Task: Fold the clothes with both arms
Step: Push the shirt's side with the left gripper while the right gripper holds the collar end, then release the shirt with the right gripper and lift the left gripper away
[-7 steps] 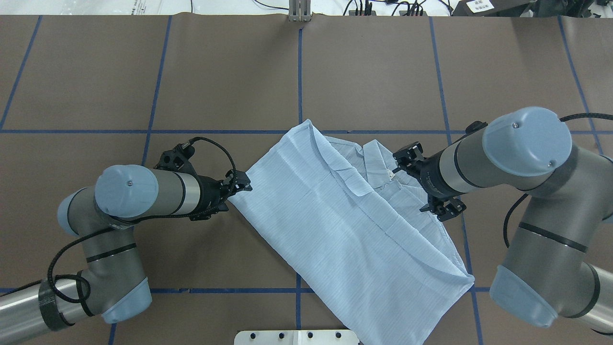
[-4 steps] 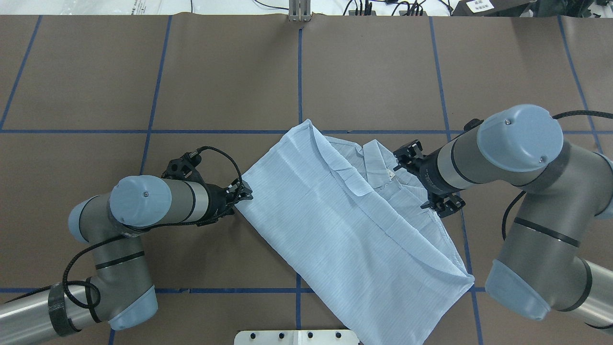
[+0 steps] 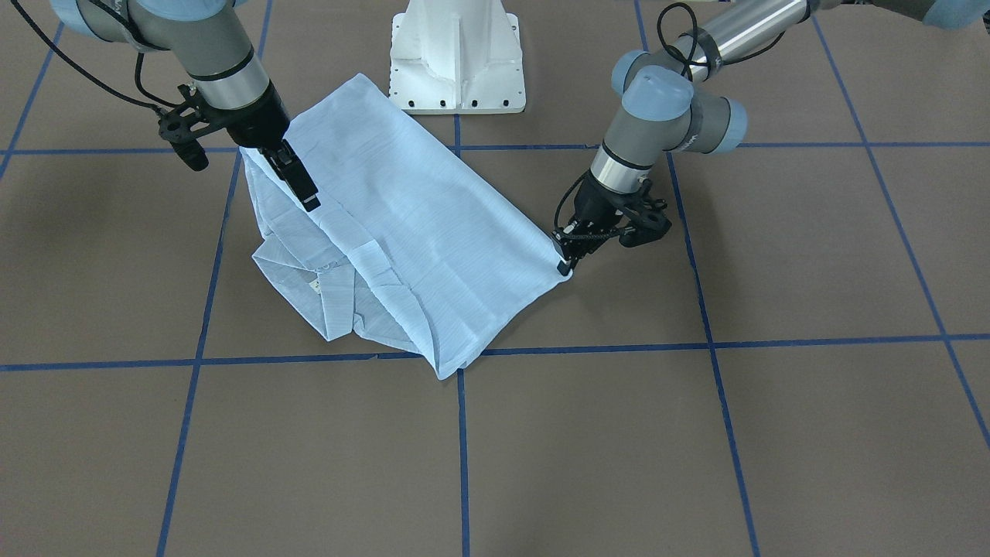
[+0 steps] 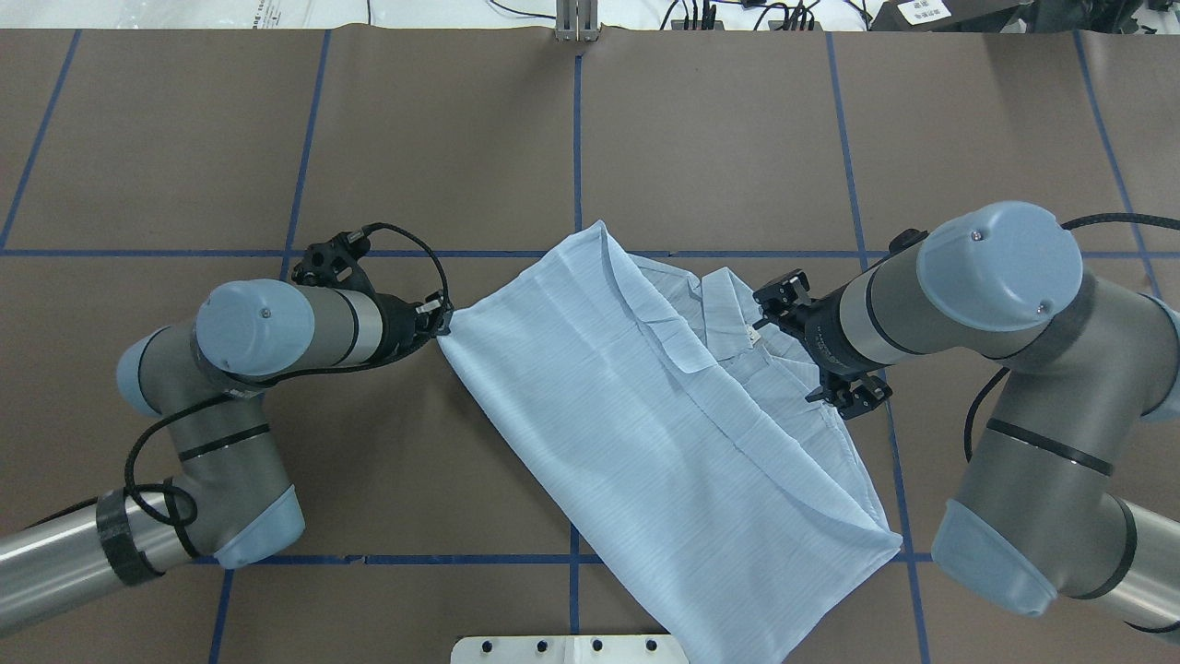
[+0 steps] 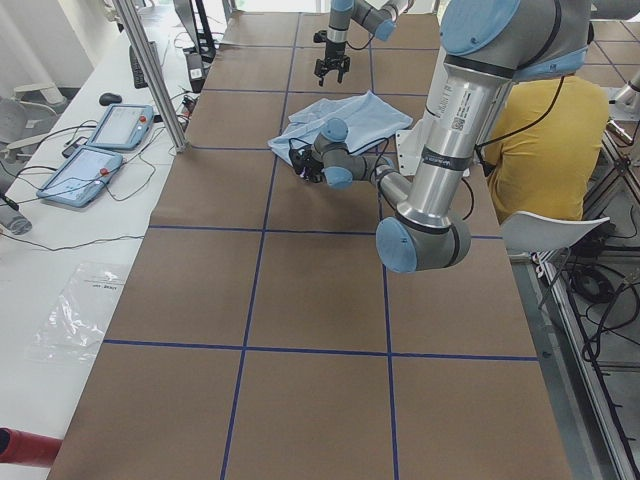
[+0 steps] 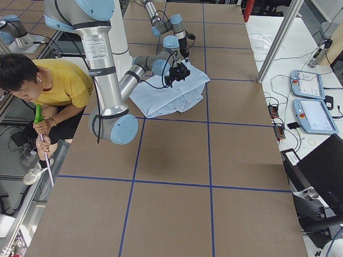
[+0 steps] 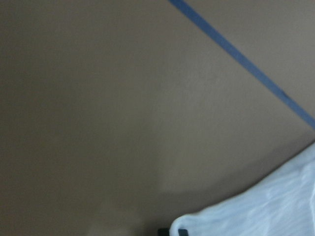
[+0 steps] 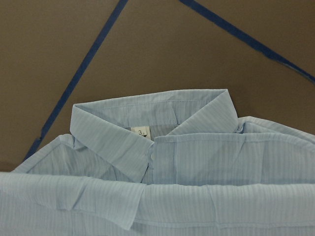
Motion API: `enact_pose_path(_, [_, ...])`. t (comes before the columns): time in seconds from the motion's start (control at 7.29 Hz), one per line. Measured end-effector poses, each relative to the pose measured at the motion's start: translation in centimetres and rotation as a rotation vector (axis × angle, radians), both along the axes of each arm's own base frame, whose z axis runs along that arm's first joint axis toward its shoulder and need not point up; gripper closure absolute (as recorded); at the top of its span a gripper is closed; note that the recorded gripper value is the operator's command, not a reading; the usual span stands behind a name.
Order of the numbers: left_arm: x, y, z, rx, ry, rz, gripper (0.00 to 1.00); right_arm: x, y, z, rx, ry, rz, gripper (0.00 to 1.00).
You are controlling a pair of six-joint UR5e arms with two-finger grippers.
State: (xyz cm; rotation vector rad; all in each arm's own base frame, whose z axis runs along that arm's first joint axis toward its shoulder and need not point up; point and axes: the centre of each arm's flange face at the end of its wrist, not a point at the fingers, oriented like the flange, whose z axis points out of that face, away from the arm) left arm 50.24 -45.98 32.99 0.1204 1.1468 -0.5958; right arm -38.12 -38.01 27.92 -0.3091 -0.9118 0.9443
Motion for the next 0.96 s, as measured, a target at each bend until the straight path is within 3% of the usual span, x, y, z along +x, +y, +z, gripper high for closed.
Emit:
enact_pose_path(0.55, [-1.1, -18.4, -0.8, 0.13, -0.085, -0.129, 1.0, -0.1, -0.1, -0.6, 0.017, -0.037, 0.01, 0.0])
enact_pose_path(0.69, [-0.8, -21.1, -1.7, 0.142, -0.095, -0.143, 0.88, -0.3, -0.2, -0.4, 0.016, -0.035, 0.012, 0.0])
enact_pose_path(0.82, [-0.5, -22.4, -2.5, 0.148, -0.097, -0.15, 0.07, -0.6, -0.3, -0.3, 0.017, -0.032, 0.009, 0.0])
enact_pose_path(0.96, [-0.4, -22.9, -3.2, 0.152, -0.095, -0.152, 0.01, -1.5, -0.1, -0.3, 0.025, -0.031, -0.001, 0.0])
